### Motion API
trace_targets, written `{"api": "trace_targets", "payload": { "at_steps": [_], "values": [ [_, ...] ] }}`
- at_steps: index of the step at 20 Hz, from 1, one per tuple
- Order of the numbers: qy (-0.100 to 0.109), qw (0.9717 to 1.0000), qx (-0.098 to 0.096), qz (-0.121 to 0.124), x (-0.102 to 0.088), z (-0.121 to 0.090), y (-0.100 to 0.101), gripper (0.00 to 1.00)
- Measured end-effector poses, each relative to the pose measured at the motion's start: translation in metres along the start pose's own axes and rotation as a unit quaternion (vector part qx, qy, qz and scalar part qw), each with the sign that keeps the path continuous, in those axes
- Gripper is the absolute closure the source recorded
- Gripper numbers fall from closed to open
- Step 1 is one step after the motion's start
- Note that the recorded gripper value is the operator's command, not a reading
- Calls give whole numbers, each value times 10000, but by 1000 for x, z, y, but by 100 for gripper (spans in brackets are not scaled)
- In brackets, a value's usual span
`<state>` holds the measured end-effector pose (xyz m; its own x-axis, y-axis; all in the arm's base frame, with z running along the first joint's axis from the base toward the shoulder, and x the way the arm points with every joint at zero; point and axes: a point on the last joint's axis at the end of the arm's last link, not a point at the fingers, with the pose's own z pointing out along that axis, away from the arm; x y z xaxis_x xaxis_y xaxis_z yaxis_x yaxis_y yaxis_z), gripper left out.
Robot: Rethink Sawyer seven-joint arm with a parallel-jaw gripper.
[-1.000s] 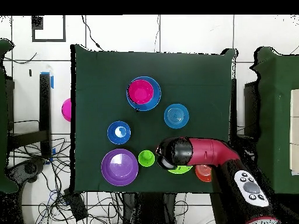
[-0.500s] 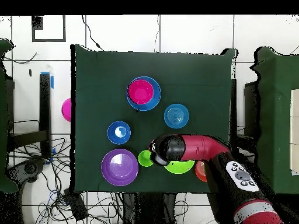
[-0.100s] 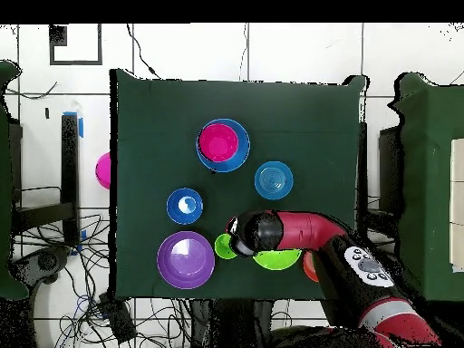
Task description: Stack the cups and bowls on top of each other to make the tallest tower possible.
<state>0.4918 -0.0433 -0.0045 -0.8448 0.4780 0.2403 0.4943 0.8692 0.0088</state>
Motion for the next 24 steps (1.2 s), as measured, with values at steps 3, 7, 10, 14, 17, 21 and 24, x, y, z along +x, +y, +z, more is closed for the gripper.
{"api": "trace_targets", "payload": {
  "at_steps": [3,7,10,14,17,21,24],
  "values": [
    [18,10000,-58,-17,2,7,4,0],
    [43,10000,-58,-25,3,9,4,0],
    [28,10000,-47,-43,3,8,3,0],
    [-38,10000,-38,-43,0,3,2,0],
    [-139,9999,-27,-41,-5,-5,2,0],
    [-350,9994,21,-38,-14,-26,0,0],
    [-470,9989,76,-33,-19,-42,-2,0]
  ]
}}
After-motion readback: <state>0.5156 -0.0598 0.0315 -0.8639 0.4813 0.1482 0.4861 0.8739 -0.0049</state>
